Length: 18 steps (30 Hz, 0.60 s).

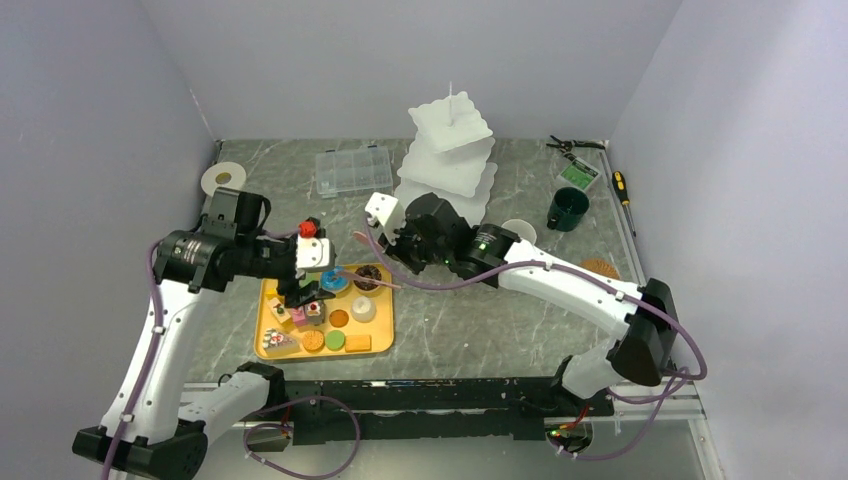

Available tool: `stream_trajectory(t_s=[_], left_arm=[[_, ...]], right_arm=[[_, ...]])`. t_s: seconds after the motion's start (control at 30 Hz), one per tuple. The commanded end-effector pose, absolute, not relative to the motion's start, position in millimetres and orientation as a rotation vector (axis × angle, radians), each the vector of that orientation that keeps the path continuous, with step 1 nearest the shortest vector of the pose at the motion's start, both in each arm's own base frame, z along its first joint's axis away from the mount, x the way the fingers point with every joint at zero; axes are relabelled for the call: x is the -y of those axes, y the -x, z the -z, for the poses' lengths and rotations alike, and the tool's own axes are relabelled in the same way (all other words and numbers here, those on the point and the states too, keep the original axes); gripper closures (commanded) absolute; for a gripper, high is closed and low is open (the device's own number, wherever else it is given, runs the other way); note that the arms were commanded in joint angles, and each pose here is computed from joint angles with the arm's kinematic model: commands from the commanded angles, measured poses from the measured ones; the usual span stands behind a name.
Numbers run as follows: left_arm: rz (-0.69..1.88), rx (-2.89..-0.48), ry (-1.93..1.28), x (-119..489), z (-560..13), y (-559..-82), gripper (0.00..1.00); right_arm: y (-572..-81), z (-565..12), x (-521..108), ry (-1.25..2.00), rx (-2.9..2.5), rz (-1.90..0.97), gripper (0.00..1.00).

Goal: Serve the afternoon tea
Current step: Pick up the clamp from the tray.

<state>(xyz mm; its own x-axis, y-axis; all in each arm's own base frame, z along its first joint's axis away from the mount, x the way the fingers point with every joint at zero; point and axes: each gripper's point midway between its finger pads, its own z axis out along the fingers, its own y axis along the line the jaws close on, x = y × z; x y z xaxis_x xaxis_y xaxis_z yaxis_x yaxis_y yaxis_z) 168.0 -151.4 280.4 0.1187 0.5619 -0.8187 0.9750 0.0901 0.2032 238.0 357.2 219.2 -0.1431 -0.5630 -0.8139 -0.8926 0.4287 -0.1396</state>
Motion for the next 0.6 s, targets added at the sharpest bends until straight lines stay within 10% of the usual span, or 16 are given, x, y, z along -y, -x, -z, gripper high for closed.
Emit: stream_trajectory(t_s=[0.0,0.37,0.57], left_arm=[[0.657,-1.448,-1.673,155,-288,-147,0.24],[0.613,-1.397,-1.652,162,-285,-162,0.37],[0.656,-1.357,-1.633,171,-291,-157,0.74]], right_arm=[[-231,-252,-366,1.202,-1.805,-0.511,1.00],[-223,-289,-386,1.201,-1.706,-0.498,1.00],[-234,-298,-399,1.164,-1.702,-0.466,1.00]])
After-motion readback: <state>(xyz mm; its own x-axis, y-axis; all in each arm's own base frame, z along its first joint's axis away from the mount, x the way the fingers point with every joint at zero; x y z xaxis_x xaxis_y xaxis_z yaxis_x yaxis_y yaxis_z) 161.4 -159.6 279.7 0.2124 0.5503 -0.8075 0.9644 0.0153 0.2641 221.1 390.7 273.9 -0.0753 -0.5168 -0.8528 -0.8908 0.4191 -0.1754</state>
